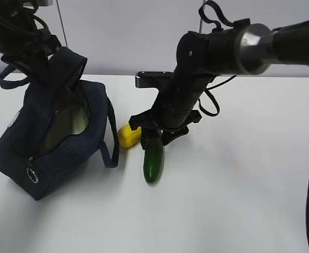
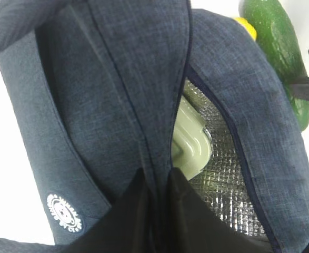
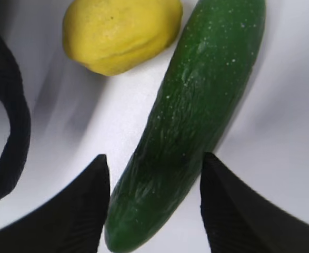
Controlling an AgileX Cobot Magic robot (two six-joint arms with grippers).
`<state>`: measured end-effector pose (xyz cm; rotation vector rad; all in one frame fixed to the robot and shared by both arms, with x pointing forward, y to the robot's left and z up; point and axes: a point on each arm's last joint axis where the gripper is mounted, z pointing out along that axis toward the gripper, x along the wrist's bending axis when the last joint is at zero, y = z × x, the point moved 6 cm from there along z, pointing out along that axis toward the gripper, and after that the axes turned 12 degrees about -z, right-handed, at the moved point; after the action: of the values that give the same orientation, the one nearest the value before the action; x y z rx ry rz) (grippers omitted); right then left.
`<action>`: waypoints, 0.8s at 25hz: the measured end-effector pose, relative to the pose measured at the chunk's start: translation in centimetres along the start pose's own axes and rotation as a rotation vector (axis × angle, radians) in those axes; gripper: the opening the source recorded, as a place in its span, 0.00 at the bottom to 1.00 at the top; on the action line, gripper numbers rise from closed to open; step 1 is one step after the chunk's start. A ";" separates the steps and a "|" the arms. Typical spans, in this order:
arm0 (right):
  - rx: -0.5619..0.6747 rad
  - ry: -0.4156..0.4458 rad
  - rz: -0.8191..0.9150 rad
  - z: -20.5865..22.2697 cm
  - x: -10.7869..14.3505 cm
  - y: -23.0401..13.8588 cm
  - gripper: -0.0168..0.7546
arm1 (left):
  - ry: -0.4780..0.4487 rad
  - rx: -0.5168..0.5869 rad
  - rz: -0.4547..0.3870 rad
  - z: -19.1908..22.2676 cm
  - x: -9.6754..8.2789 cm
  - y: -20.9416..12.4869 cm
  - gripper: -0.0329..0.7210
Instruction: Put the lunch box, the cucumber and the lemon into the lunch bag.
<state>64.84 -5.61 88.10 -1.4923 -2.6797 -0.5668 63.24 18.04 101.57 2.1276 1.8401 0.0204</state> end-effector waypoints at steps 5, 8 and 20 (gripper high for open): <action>0.009 -0.003 0.041 1.4 -0.2 -0.2 0.56 | 0.000 0.000 0.005 0.0 0.0 0.0 0.11; 0.002 -0.007 0.050 1.9 -0.4 -0.1 0.56 | 0.000 0.000 0.009 0.0 0.0 0.0 0.11; 0.032 0.010 0.093 4.0 -0.6 -0.6 0.47 | 0.000 0.000 0.014 0.0 0.0 0.0 0.12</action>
<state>65.23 -5.08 84.06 -1.5913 -2.5828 -0.5218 63.25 18.04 101.57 2.1399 1.8254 0.0240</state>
